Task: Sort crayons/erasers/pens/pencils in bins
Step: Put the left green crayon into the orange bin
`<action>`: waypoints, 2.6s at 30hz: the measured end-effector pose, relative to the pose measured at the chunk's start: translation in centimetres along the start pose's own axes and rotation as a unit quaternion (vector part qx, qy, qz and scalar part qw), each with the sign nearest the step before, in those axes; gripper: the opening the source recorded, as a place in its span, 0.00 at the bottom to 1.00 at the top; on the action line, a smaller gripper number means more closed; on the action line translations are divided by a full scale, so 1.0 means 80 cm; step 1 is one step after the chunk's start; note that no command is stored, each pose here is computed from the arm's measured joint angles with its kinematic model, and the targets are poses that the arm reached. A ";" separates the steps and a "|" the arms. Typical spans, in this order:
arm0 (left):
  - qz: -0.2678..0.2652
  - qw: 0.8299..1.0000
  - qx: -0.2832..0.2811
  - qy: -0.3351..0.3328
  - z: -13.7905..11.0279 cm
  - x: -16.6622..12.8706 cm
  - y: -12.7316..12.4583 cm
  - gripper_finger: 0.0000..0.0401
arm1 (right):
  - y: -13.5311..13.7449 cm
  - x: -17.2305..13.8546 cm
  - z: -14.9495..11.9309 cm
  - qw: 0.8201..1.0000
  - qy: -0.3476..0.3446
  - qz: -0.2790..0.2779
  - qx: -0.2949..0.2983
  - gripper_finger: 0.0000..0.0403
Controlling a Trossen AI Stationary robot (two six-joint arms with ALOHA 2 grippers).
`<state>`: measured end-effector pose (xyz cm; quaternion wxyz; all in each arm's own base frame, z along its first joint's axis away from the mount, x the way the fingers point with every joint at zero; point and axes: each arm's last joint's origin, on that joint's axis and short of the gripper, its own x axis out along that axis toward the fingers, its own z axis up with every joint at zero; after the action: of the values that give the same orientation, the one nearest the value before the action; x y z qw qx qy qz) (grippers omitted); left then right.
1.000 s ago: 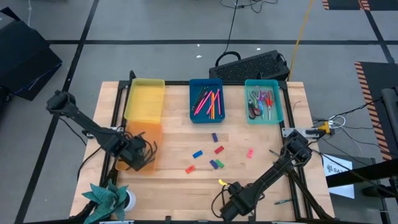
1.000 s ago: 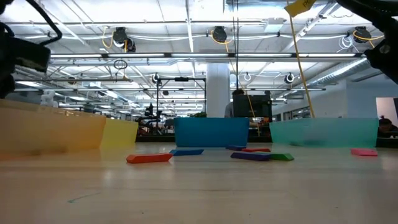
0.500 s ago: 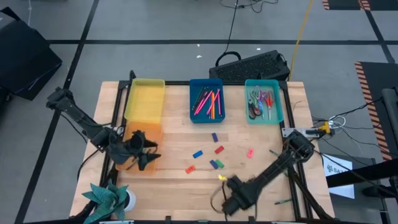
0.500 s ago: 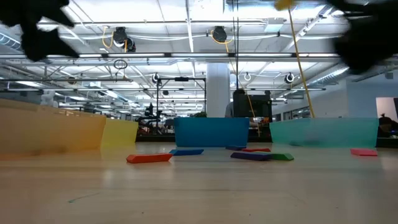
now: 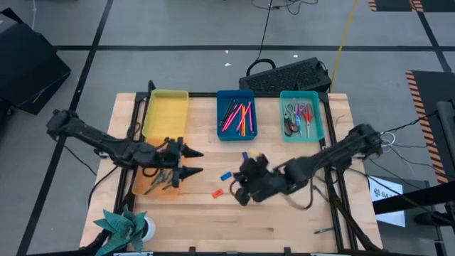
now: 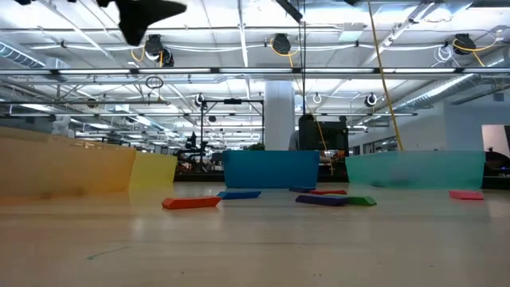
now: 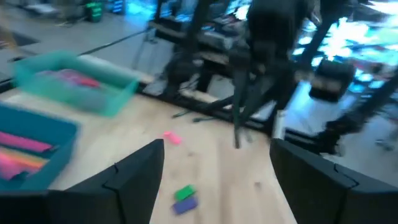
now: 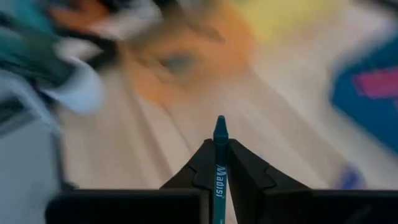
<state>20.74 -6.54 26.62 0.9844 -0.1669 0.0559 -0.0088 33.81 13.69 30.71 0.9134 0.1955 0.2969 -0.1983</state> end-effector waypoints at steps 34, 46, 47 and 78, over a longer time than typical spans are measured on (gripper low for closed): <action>-0.112 0.994 0.004 -0.004 -0.003 0.096 -0.005 0.05 | -0.002 0.003 0.076 0.981 -0.152 0.114 -0.023 0.05; -0.064 0.996 0.009 0.058 0.022 0.045 0.003 0.05 | -0.003 -0.006 0.077 0.979 -0.156 0.110 -0.067 0.32; -0.050 0.996 0.010 0.071 0.023 0.036 0.005 0.05 | -0.005 -0.013 0.079 0.978 -0.159 0.109 -0.080 0.36; 0.392 0.759 -0.353 0.382 -0.134 -0.078 0.081 0.07 | -0.073 -0.003 -0.017 0.997 0.008 -0.071 -0.024 0.48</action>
<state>13.30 -3.73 15.09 0.6704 -0.4486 0.4867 0.3353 30.16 9.46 28.44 0.8989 0.1541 0.3222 -0.2538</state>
